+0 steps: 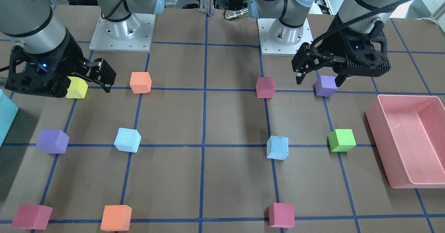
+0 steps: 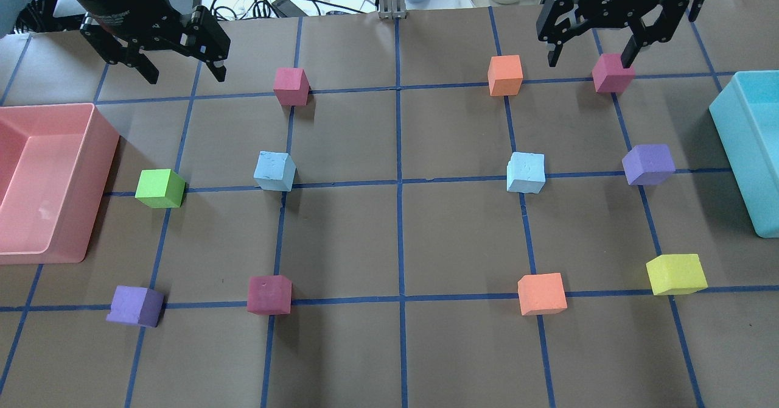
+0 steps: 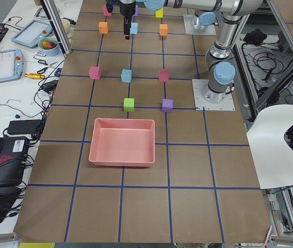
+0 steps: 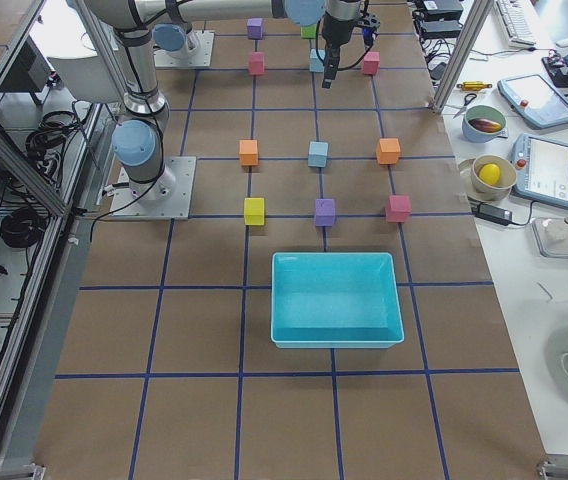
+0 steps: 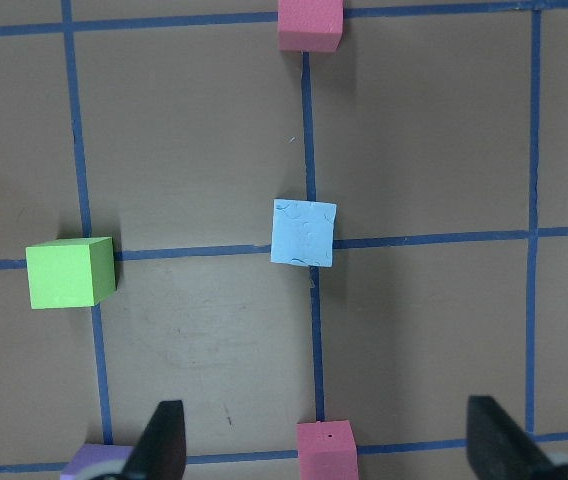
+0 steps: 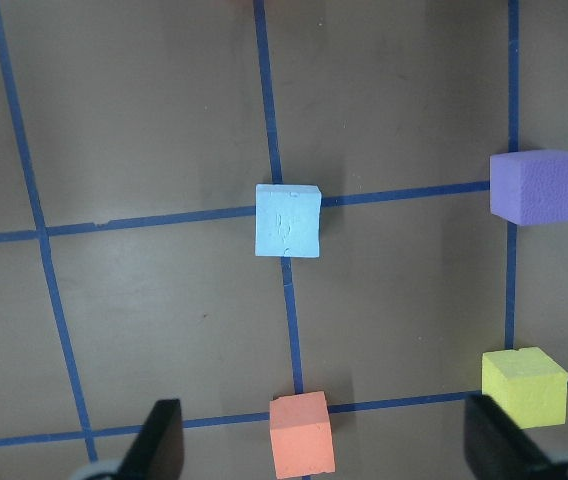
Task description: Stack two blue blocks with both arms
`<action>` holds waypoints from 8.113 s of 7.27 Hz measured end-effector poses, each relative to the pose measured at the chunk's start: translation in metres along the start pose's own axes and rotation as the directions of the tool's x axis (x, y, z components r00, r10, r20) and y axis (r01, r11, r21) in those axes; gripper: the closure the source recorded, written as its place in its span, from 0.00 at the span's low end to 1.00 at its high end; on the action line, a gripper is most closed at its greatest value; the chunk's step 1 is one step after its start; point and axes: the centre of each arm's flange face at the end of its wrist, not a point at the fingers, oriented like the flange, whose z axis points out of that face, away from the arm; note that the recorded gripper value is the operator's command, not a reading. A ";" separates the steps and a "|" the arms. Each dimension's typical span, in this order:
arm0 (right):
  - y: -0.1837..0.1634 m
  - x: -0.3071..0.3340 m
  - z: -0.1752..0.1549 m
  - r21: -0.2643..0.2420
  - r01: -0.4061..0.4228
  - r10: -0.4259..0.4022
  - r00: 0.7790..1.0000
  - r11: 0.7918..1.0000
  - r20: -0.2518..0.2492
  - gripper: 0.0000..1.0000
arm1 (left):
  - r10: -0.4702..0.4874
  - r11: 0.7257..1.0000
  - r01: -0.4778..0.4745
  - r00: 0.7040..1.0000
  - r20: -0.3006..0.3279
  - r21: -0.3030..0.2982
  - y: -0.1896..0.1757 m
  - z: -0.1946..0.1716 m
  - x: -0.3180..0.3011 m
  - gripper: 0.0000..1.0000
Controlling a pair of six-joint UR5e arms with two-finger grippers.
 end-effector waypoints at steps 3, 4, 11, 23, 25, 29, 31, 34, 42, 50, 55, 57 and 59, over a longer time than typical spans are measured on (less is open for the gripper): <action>-0.014 -0.001 0.043 -0.059 -0.008 0.009 1.000 0.998 0.000 0.00 | 0.012 1.000 -0.012 1.000 -0.002 -0.013 0.004 0.009 0.006 0.00; -0.026 -0.002 0.077 -0.079 -0.011 0.011 1.000 0.997 0.000 0.00 | 0.019 0.999 -0.019 1.000 -0.004 -0.027 0.002 0.019 0.010 0.00; -0.054 -0.001 0.265 -0.178 -0.049 0.048 0.999 0.983 -0.011 0.00 | 0.034 0.998 -0.035 0.999 -0.008 -0.046 -0.018 0.225 0.007 0.00; -0.114 -0.085 0.186 0.008 -0.021 0.020 0.994 1.000 0.108 1.00 | 0.046 0.993 -0.046 0.999 -0.006 -0.107 -0.039 0.319 0.004 0.00; -0.135 -0.162 0.191 0.040 -0.017 0.012 0.993 0.999 0.116 1.00 | 0.047 0.993 -0.047 0.999 -0.005 -0.108 -0.040 0.321 0.004 0.01; -0.149 -0.237 0.243 0.019 0.008 -0.009 0.994 1.000 0.105 1.00 | 0.094 0.994 -0.094 0.996 -0.002 -0.060 -0.047 0.319 0.003 0.85; -0.151 -0.241 0.256 0.012 0.010 -0.011 0.995 1.000 0.104 0.06 | 0.097 0.994 -0.097 0.995 -0.003 -0.047 -0.049 0.315 0.002 0.89; -0.154 -0.244 0.261 0.026 0.015 -0.017 0.994 1.000 0.110 0.00 | 0.053 0.998 -0.053 0.999 0.002 -0.016 -0.057 0.299 0.002 0.89; -0.091 -0.028 0.023 0.033 0.128 -0.130 0.987 0.991 0.094 0.00 | -0.069 0.998 0.069 0.997 -0.032 0.011 -0.120 0.217 0.101 0.89; -0.001 0.007 0.026 0.015 0.138 -0.138 0.990 0.990 0.039 0.00 | 0.007 1.000 -0.006 0.998 -0.059 0.014 -0.154 0.246 0.251 0.90; 0.028 0.006 -0.005 0.098 0.084 -0.089 0.995 0.992 0.042 0.00 | 0.016 1.000 -0.016 0.999 -0.029 0.018 -0.158 0.259 0.253 0.89; 0.039 0.007 -0.012 0.112 0.074 -0.079 0.996 0.991 0.037 0.00 | 0.009 1.000 -0.009 0.999 -0.030 0.018 -0.157 0.259 0.254 0.89; 0.045 0.007 -0.008 0.105 0.073 -0.078 0.996 0.992 0.037 0.00 | 0.008 1.000 -0.008 0.999 -0.035 0.016 -0.157 0.260 0.256 0.86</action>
